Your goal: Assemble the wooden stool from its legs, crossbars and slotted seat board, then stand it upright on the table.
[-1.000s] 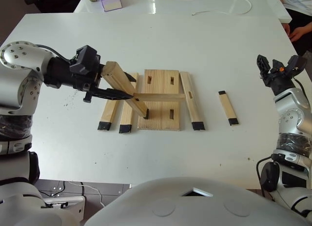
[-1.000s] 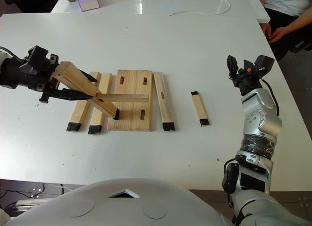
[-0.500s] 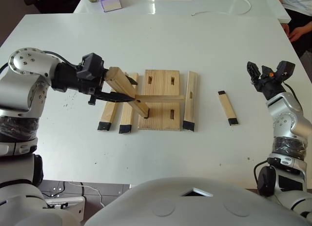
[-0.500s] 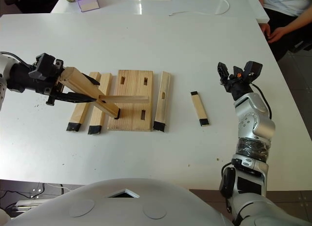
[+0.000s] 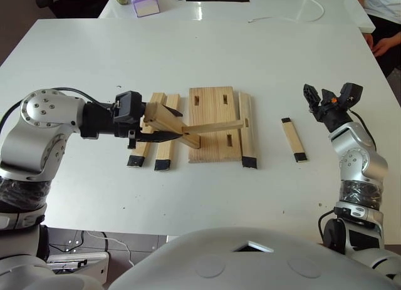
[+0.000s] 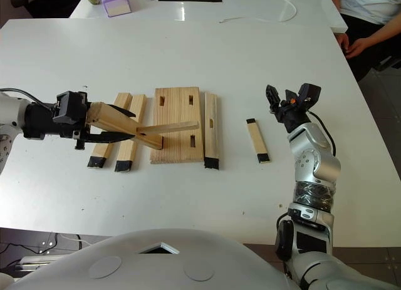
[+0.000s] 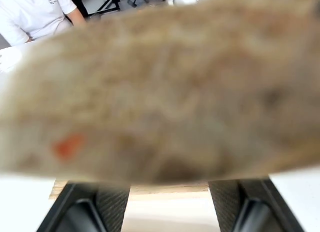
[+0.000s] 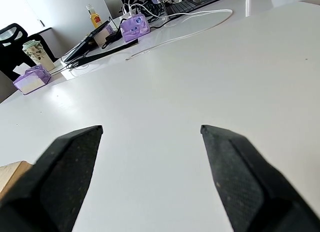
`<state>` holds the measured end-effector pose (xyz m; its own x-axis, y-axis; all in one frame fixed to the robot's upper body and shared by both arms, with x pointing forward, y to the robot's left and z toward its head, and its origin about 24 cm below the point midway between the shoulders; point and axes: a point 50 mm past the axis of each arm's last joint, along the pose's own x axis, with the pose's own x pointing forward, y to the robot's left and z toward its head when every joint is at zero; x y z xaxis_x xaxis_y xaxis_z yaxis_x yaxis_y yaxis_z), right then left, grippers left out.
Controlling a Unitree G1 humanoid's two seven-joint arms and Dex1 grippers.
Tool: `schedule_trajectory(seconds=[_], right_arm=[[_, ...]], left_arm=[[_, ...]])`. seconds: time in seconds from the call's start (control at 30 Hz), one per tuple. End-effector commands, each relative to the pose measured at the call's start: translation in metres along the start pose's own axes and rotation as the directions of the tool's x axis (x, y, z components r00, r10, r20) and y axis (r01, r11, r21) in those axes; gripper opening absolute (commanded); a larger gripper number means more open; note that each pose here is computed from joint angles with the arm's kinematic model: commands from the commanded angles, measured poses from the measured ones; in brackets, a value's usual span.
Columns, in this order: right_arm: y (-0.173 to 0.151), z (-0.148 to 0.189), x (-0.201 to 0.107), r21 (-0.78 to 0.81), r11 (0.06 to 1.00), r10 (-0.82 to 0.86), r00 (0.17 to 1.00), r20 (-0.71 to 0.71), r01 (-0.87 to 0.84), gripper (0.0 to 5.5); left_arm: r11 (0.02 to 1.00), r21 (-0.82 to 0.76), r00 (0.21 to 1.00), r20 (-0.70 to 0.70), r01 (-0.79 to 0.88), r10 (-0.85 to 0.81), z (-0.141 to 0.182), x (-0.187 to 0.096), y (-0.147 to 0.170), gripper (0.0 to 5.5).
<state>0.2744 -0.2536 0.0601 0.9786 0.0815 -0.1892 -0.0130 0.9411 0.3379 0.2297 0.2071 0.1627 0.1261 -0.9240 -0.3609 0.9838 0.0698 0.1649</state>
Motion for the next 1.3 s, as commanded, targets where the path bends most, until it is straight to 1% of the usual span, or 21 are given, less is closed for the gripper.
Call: schedule_trajectory(seconds=[0.03, 0.1, 0.2, 0.27, 0.37, 0.43, 0.5, 0.6, 0.63, 0.73, 0.77, 0.8, 0.87, 0.97, 1.1, 1.17, 1.3], right_arm=[[-0.006, -0.003, -0.003, 0.01, 0.999, -0.038, 0.999, -0.001, 0.038, 3.62], [-0.009, -0.006, -0.004, 0.02, 0.998, -0.059, 0.998, 0.001, 0.059, 3.62], [-0.015, -0.009, -0.008, 0.032, 0.995, -0.092, 0.996, 0.011, 0.091, 3.62], [-0.018, -0.012, -0.011, 0.041, 0.993, -0.111, 0.994, 0.018, 0.111, 3.62], [-0.02, -0.015, -0.014, 0.059, 0.989, -0.138, 0.99, 0.03, 0.136, 3.62], [-0.019, -0.015, -0.015, 0.065, 0.988, -0.145, 0.989, 0.041, 0.143, 3.62], [-0.02, -0.016, -0.018, 0.07, 0.986, -0.156, 0.986, 0.051, 0.153, 3.62], [-0.021, -0.017, -0.021, 0.084, 0.982, -0.176, 0.983, 0.061, 0.17, 3.62], [-0.021, -0.018, -0.023, 0.089, 0.98, -0.183, 0.981, 0.063, 0.177, 3.62], [-0.022, -0.022, -0.026, 0.112, 0.973, -0.211, 0.975, 0.065, 0.203, 3.62], [-0.021, -0.024, -0.028, 0.118, 0.971, -0.217, 0.974, 0.063, 0.209, 3.62], [-0.021, -0.026, -0.03, 0.124, 0.969, -0.224, 0.973, 0.062, 0.215, 3.62], [-0.019, -0.028, -0.032, 0.126, 0.968, -0.226, 0.972, 0.061, 0.218, 3.62], [-0.018, -0.028, -0.032, 0.129, 0.966, -0.235, 0.97, 0.063, 0.225, 3.62], [-0.019, -0.029, -0.035, 0.129, 0.963, -0.248, 0.967, 0.061, 0.238, 3.62], [-0.018, -0.032, -0.038, 0.133, 0.96, -0.257, 0.965, 0.059, 0.248, 3.62], [-0.015, -0.038, -0.043, 0.145, 0.954, -0.27, 0.961, 0.049, 0.261, 3.62]], left_arm=[[0.987, -0.162, 1.0, -0.015, 0.017, -0.02, -0.015, 0.008, -0.002, 2.62], [0.988, -0.155, 1.0, -0.001, 0.013, -0.013, -0.008, 0.007, 0.0, 2.88], [0.991, -0.135, 1.0, 0.02, -0.021, 0.024, 0.003, -0.003, 0.003, 3.28], [0.991, -0.133, 1.0, -0.008, -0.023, 0.022, 0.005, -0.013, 0.002, 3.28], [0.985, -0.173, 0.99, -0.143, -0.027, 0.002, -0.015, -0.03, -0.007, 3.28], [0.977, -0.193, 0.97, -0.24, -0.094, 0.046, -0.035, -0.039, -0.01, 3.28], [0.956, -0.231, 0.955, -0.273, -0.183, 0.117, -0.05, -0.043, -0.013, 3.28], [0.89, -0.302, 0.923, -0.286, -0.342, 0.257, -0.067, -0.047, -0.016, 3.28], [0.851, -0.323, 0.899, -0.292, -0.414, 0.327, -0.072, -0.05, -0.015, 3.28], [0.697, -0.326, 0.769, -0.318, -0.638, 0.555, -0.082, -0.052, -0.007, 3.28], [0.654, -0.318, 0.727, -0.336, -0.686, 0.599, -0.086, -0.049, -0.007, 3.28], [0.627, -0.315, 0.701, -0.35, -0.712, 0.621, -0.089, -0.044, -0.009, 3.28], [0.575, -0.328, 0.662, -0.398, -0.749, 0.635, -0.101, -0.036, -0.015, 3.28], [0.524, -0.367, 0.64, -0.457, -0.768, 0.618, -0.113, -0.024, -0.029, 3.28], [0.439, -0.405, 0.597, -0.513, -0.802, 0.616, -0.117, -0.018, -0.037, 3.28], [0.426, -0.392, 0.579, -0.557, -0.815, 0.595, -0.119, -0.018, -0.04, 3.28], [0.423, -0.388, 0.569, -0.646, -0.819, 0.508, -0.127, -0.018, -0.054, 3.28]])
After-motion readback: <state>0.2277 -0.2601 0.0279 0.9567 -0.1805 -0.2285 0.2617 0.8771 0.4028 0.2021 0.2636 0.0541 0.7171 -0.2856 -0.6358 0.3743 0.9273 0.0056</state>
